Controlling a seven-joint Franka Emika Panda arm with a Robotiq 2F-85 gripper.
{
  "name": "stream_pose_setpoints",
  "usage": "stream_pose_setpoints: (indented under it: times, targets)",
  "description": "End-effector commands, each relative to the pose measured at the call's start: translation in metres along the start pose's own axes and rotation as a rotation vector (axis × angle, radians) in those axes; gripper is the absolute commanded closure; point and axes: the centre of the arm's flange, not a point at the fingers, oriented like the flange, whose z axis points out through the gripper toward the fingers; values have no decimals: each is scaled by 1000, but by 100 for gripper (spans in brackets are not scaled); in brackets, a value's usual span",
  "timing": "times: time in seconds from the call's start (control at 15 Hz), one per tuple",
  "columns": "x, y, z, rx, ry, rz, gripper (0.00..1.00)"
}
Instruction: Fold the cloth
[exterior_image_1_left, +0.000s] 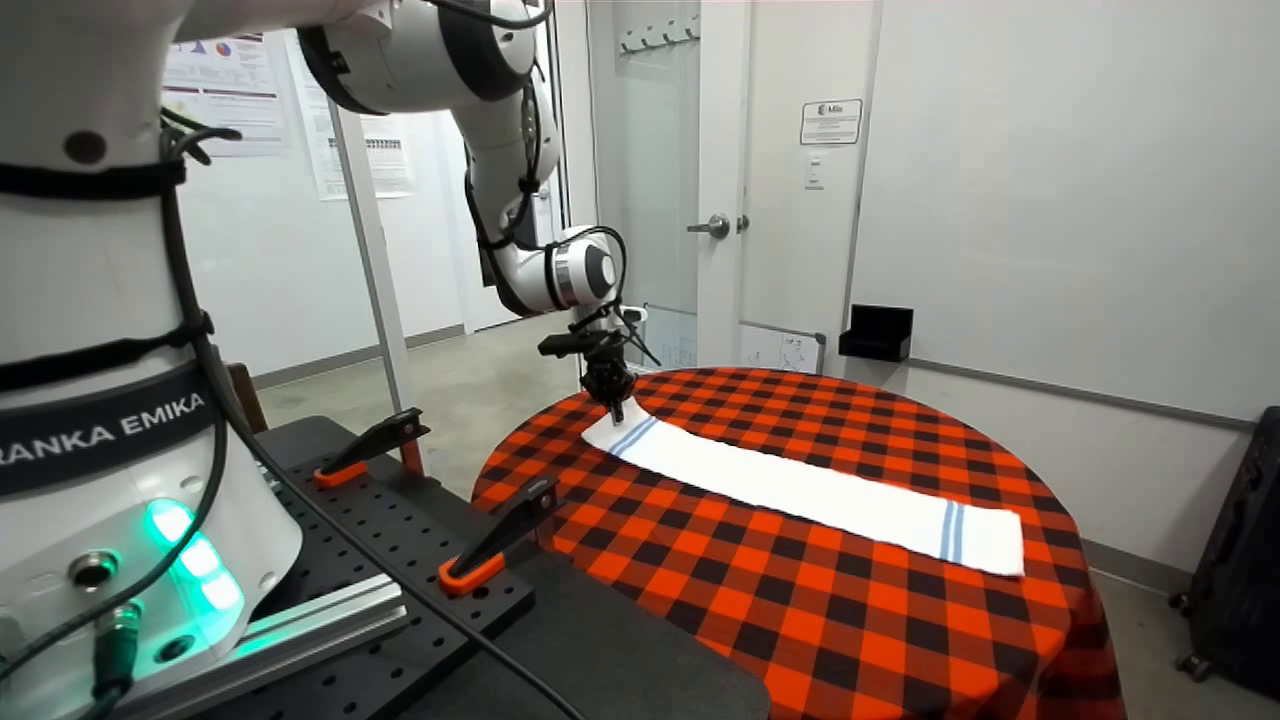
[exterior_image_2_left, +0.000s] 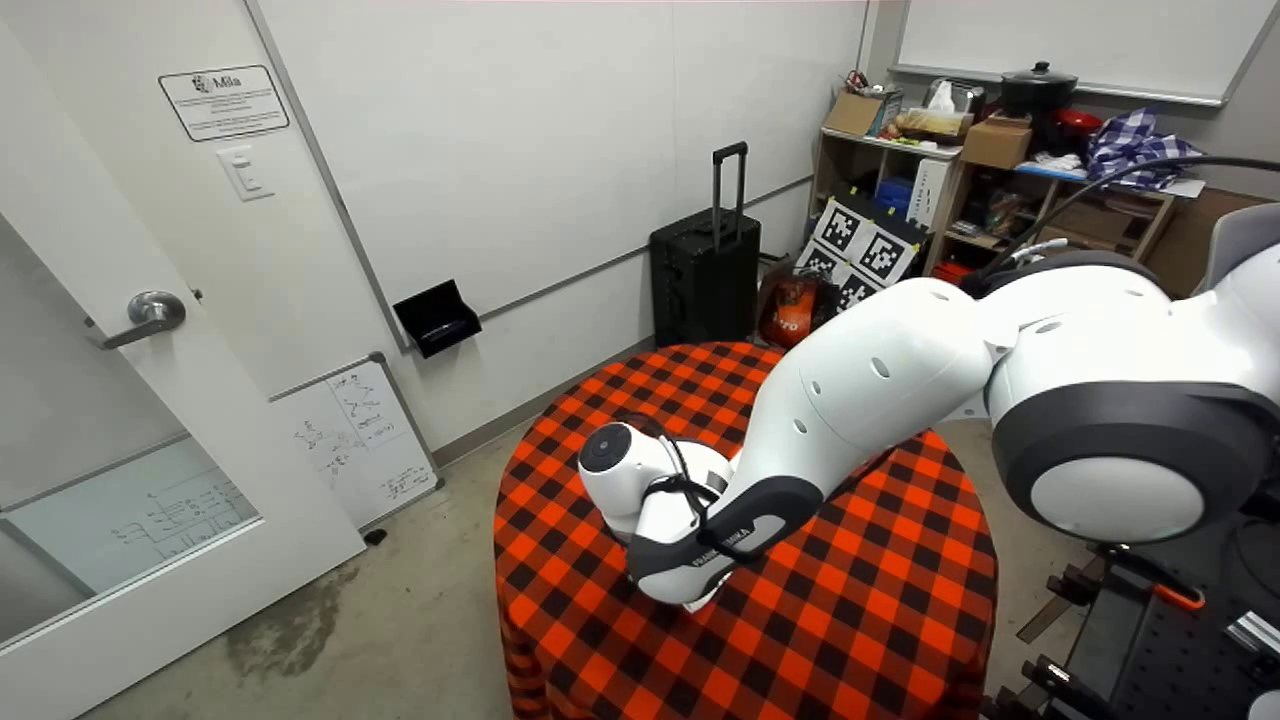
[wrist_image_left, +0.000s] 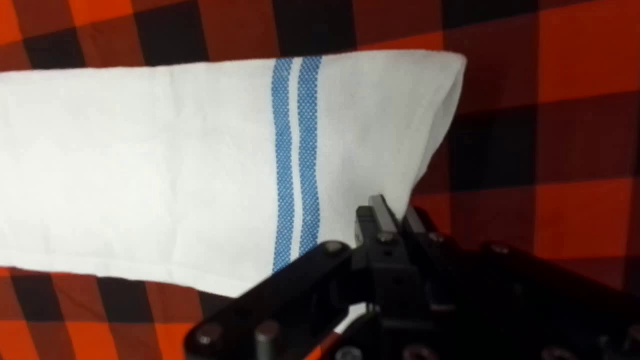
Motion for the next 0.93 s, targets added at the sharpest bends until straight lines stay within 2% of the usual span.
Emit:
stream_pose_setpoints:
  times: [0.0,0.27,0.6,0.87]
  targets:
    - [2,4,-60,16,40,-57,99]
    - [7,18,-122,37,86,-93,99]
    - [-3,44,-200,90,127,-62,99]
    - [-20,53,-281,131,175,-163,99]
